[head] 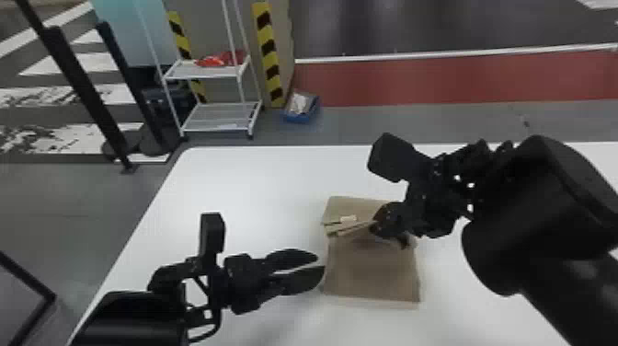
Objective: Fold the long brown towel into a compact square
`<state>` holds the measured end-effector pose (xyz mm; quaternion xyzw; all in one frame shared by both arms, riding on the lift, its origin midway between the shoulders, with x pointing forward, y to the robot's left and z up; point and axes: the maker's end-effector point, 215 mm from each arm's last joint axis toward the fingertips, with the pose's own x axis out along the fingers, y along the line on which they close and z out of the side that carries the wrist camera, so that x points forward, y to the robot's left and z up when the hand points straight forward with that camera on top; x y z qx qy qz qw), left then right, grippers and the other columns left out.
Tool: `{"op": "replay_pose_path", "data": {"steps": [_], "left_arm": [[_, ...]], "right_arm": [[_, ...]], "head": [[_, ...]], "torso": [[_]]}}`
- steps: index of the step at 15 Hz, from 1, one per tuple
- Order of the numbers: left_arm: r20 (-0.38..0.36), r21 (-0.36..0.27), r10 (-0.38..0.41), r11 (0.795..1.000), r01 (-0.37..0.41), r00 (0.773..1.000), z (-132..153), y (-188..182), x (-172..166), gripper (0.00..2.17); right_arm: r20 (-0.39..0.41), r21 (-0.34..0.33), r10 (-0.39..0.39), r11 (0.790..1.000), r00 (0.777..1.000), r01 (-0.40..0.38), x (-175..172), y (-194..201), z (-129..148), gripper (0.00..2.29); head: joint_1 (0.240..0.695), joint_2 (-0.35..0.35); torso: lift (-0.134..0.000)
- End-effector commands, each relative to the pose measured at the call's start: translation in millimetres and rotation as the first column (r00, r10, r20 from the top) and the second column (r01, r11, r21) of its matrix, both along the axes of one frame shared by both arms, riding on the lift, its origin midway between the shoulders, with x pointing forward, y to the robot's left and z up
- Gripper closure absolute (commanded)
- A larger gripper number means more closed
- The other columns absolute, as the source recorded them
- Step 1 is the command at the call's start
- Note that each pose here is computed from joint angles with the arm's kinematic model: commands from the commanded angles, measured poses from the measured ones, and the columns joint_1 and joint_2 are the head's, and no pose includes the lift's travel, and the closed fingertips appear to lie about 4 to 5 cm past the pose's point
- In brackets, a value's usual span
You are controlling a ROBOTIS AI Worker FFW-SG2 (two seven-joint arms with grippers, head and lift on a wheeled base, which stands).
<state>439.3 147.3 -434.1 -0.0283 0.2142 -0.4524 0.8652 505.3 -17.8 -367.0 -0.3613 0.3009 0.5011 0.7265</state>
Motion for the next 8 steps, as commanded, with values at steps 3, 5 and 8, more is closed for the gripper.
{"op": "replay_pose_path", "data": {"steps": [3, 5, 8], "left_arm": [[-0.012, 0.029, -0.074, 0.997, 0.074, 0.997, -17.7, -27.2, -12.1, 2.09], [-0.018, 0.044, -0.092, 0.995, 0.092, 0.996, -28.0, -32.3, -13.2, 2.09], [-0.026, 0.052, -0.089, 0.995, 0.091, 0.996, -35.2, -32.4, -11.6, 2.09]], "right_arm": [[0.001, 0.034, 0.018, 0.999, 1.0, -0.018, -11.6, 9.9, 12.8, 1.48], [-0.011, 0.032, 0.04, 0.999, 0.999, -0.039, -21.4, 8.4, 11.9, 1.48], [-0.038, 0.005, 0.06, 0.998, 0.997, -0.06, -31.6, -0.4, -1.2, 1.48]], "head": [[0.695, 0.143], [0.695, 0.138], [0.695, 0.13]], "torso": [[-0.124], [-0.124], [-0.124]]}}
